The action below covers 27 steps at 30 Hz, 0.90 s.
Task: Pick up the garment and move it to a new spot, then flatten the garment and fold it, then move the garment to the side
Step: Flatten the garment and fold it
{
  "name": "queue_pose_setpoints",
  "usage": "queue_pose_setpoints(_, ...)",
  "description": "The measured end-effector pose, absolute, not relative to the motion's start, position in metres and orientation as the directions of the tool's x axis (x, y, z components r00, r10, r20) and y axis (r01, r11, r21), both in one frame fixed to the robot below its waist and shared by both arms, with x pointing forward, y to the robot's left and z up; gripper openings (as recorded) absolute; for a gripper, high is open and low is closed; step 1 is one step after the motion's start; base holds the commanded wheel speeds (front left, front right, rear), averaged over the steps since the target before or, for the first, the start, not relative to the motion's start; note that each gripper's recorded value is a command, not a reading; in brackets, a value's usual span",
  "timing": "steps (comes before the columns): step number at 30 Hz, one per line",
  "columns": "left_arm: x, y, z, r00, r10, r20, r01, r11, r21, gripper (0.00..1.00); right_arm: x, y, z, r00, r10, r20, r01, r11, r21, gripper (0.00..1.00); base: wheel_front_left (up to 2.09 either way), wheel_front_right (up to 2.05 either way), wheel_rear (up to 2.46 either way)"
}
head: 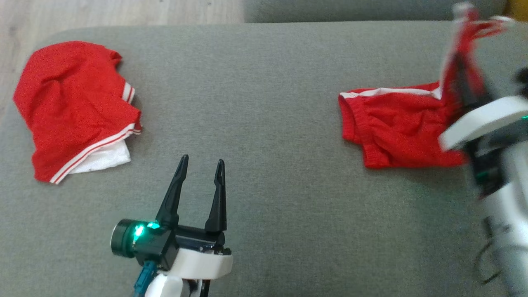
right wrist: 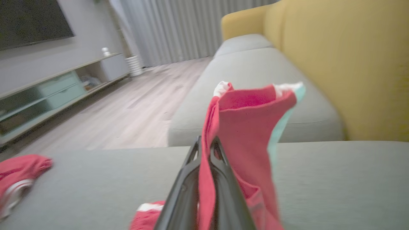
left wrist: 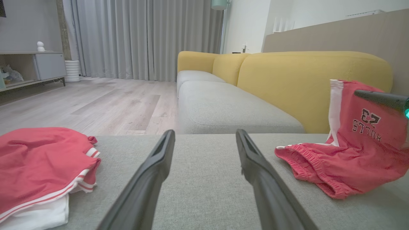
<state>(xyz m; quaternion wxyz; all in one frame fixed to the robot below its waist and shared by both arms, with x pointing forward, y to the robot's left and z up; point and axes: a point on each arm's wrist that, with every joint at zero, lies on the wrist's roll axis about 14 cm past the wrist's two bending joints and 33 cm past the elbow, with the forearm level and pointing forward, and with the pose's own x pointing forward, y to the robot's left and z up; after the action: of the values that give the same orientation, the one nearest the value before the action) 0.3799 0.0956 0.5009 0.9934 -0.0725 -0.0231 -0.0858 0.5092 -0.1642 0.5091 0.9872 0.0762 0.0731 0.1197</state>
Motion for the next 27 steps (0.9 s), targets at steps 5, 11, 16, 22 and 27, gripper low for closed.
queue_pose_setpoints(5,0.37,0.105,0.501,0.989,-0.135,0.054,0.141,0.98,-0.142,1.0,0.468,-0.078,0.474,0.886,0.418,-0.201,-0.355,0.89,0.286,1.0,0.0,0.0,0.0)
queue_pose_setpoints(11,0.359,0.118,0.508,0.994,-0.089,0.071,0.099,0.983,-0.156,1.0,0.434,-0.058,0.479,0.896,0.433,-0.1,-0.375,0.858,0.349,1.0,0.0,0.0,0.0)
queue_pose_setpoints(16,0.339,0.135,0.507,0.998,-0.019,0.066,0.03,0.986,-0.162,1.0,0.413,-0.08,0.513,0.919,0.387,0.071,-0.39,0.876,0.283,1.0,0.0,0.0,0.0)
queue_pose_setpoints(22,0.31,0.146,0.5,0.999,0.019,0.046,-0.012,0.989,-0.15,1.0,0.368,-0.125,0.488,0.955,0.296,0.016,-0.292,0.93,0.221,1.0,0.0,0.0,0.0)
queue_pose_setpoints(27,0.292,0.15,0.49,1.0,0.019,0.019,-0.017,0.994,-0.111,1.0,0.348,-0.147,0.48,0.974,0.226,-0.007,-0.222,0.961,0.164,1.0,0.0,0.0,0.0)
